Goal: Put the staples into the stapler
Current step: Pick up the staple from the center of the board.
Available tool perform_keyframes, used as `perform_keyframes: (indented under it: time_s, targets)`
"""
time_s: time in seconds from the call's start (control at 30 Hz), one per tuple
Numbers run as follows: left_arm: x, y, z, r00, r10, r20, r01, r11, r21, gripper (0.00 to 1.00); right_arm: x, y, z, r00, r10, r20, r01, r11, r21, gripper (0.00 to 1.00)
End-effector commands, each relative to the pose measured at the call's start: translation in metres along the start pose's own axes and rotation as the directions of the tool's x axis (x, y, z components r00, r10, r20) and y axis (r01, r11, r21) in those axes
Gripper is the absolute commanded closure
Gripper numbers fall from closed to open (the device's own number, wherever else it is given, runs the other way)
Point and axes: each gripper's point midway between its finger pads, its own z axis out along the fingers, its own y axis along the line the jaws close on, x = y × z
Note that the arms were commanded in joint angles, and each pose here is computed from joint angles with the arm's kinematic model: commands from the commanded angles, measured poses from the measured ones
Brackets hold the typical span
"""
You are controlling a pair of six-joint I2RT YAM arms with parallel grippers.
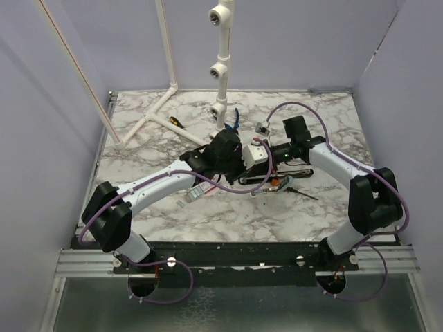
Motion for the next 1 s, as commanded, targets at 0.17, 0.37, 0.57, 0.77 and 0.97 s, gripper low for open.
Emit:
perform_keyframes:
  time_s: [0.17,0.37,0.57,0.77,0.97]
  targets:
    - [-0.006,-0.001,0.0,0.999,0.036,0.014,-0.036,0.999,-0.001,0.76,0.007,-0.008,-0.002,0.996,-0.077,-0.046,0.08,0.996,0.049,0.99]
    - [-0.01,-0.009,-0.002,0.998,0.058,0.034,-0.06,0.997,0.046,0.64,0.011,-0.008,-0.002,0.994,-0.09,-0.056,0.093,0.995,0.048,0.99]
    - [-0.005,-0.021,-0.018,0.986,0.158,0.049,-0.163,0.978,0.128,0.54,0.018,0.002,-0.011,0.977,-0.193,-0.093,0.198,0.979,0.043,0.99]
    - [-0.012,-0.025,-0.039,0.979,0.132,0.155,-0.166,0.959,0.23,0.43,0.005,0.03,-0.022,0.942,-0.331,-0.049,0.332,0.943,0.017,0.99]
    - [-0.038,-0.008,-0.058,0.956,0.099,0.275,-0.17,0.955,0.245,0.39,-0.024,0.057,-0.032,0.903,-0.429,0.025,0.428,0.903,0.027,0.99]
